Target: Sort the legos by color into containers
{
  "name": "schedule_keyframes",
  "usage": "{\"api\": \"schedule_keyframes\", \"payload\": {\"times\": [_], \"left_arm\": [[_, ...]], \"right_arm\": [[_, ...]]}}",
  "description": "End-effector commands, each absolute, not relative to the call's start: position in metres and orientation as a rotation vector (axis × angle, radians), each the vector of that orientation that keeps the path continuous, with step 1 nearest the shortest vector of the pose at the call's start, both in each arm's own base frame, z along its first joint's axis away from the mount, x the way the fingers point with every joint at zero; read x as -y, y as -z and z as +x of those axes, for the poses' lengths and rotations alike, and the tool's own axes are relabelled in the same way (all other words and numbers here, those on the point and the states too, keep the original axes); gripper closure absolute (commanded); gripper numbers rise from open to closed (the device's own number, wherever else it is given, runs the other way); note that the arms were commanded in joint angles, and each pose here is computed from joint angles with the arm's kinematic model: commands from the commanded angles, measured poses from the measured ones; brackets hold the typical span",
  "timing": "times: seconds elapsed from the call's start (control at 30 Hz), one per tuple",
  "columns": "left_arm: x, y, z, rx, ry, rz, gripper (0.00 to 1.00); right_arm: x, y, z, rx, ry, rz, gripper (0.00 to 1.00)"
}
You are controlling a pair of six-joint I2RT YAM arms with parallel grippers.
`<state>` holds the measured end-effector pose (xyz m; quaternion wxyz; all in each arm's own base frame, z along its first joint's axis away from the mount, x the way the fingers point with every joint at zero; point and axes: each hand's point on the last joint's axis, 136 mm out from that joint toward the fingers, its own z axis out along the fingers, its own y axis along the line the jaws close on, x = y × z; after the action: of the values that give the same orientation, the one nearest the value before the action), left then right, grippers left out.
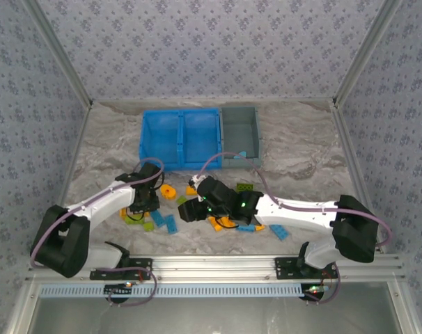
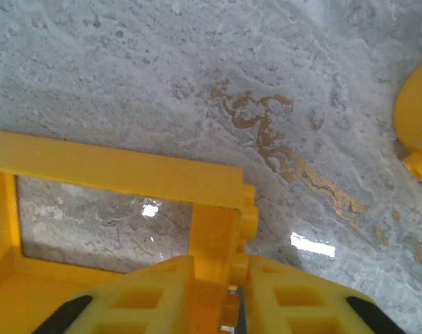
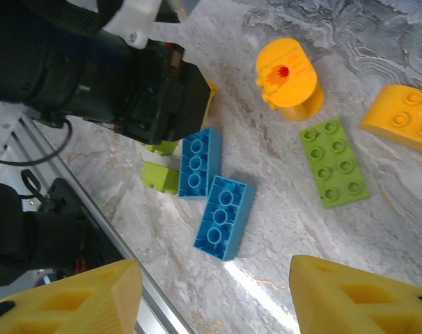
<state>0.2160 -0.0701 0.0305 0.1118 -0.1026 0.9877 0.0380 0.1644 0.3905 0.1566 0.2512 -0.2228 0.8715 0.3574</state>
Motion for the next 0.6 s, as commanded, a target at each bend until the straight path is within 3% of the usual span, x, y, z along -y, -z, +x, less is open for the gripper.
{"api": "schedule_keyframes", "payload": {"times": [0.0,0.07,0.2,0.33,0.57], "left_arm": [[0.067,-0.029,0.224,-2.88,-0.15,-0.275,0.8],[0.069,-0.028,0.227,-2.876,-0.147,-0.271,0.84],[0.067,-0.037,0.234,-2.85,-0.17,-0.247,1.0],[0.067,-0.075,0.242,-2.776,-0.177,-0.206,1.0],[0.105,-0.182,0.271,-2.605,0.071,-0.158,1.0]], "right_arm": [[-0.398,-0.161,0.163,-2.355,-1.028,-0.591,0.39],[-0.397,-0.162,0.165,-2.358,-1.016,-0.587,0.39],[-0.395,-0.16,0.165,-2.363,-1.005,-0.58,0.4],[-0.39,-0.168,0.17,-2.339,-0.969,-0.563,0.41],[-0.368,-0.218,0.2,-2.142,-0.785,-0.471,0.4]]}}
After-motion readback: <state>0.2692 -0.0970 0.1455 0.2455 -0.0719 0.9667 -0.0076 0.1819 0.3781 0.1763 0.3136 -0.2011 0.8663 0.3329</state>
